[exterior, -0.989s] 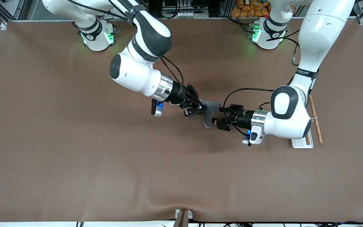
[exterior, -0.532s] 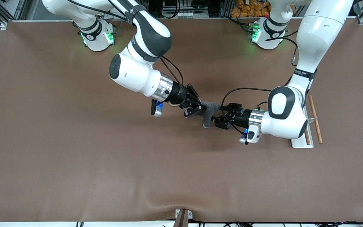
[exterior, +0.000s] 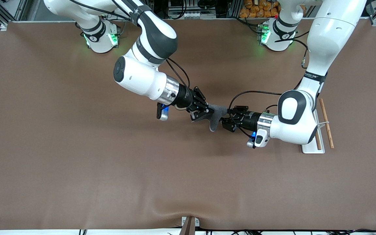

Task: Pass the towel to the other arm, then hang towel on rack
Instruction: 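Close the left gripper on the towel end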

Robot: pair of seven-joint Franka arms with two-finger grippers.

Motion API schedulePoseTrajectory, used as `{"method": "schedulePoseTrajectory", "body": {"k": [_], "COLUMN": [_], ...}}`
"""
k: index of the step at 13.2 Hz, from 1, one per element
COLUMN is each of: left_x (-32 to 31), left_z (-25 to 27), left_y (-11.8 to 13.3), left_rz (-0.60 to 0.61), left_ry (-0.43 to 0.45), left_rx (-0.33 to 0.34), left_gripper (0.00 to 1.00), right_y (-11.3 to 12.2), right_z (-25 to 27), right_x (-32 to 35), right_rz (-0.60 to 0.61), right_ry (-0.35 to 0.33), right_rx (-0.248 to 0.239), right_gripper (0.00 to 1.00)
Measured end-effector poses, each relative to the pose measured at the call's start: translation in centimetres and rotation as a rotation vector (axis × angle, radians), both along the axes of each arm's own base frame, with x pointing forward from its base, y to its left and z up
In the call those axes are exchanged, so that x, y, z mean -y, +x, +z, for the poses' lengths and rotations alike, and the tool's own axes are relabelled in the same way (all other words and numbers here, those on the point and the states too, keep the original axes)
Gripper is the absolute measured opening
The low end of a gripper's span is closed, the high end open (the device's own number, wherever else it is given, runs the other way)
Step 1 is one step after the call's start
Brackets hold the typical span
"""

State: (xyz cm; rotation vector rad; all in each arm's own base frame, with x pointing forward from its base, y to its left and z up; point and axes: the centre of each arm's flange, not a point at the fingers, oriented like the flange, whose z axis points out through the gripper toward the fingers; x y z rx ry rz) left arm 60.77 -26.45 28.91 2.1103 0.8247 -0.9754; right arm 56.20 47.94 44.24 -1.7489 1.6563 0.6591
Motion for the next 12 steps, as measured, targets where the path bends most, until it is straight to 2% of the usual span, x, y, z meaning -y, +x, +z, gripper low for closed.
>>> {"method": "schedulePoseTrajectory", "body": {"k": [4,8,12], "left_x": [0.0,-0.7,-6.6], "left_z": [0.3,2.3,7.9], "left_y": [0.2,1.6,4.4], "left_rz": [-0.004,0.003,-0.025], "left_ry": [-0.008,-0.020,0.028], "left_rx": [0.014,0.072,0.174], "left_gripper": [0.04,0.03,0.03], "right_y": [0.0,0.0,0.1], "right_z": [0.0,0.0,0.2], "right_x": [0.0,0.0,0.1], "right_rz": [0.002,0.002,0.000], "right_ry": [-0.001,0.000,0.002], "right_rx": [-0.002,-0.001,0.002], "right_gripper": [0.02,0.02,0.02]}}
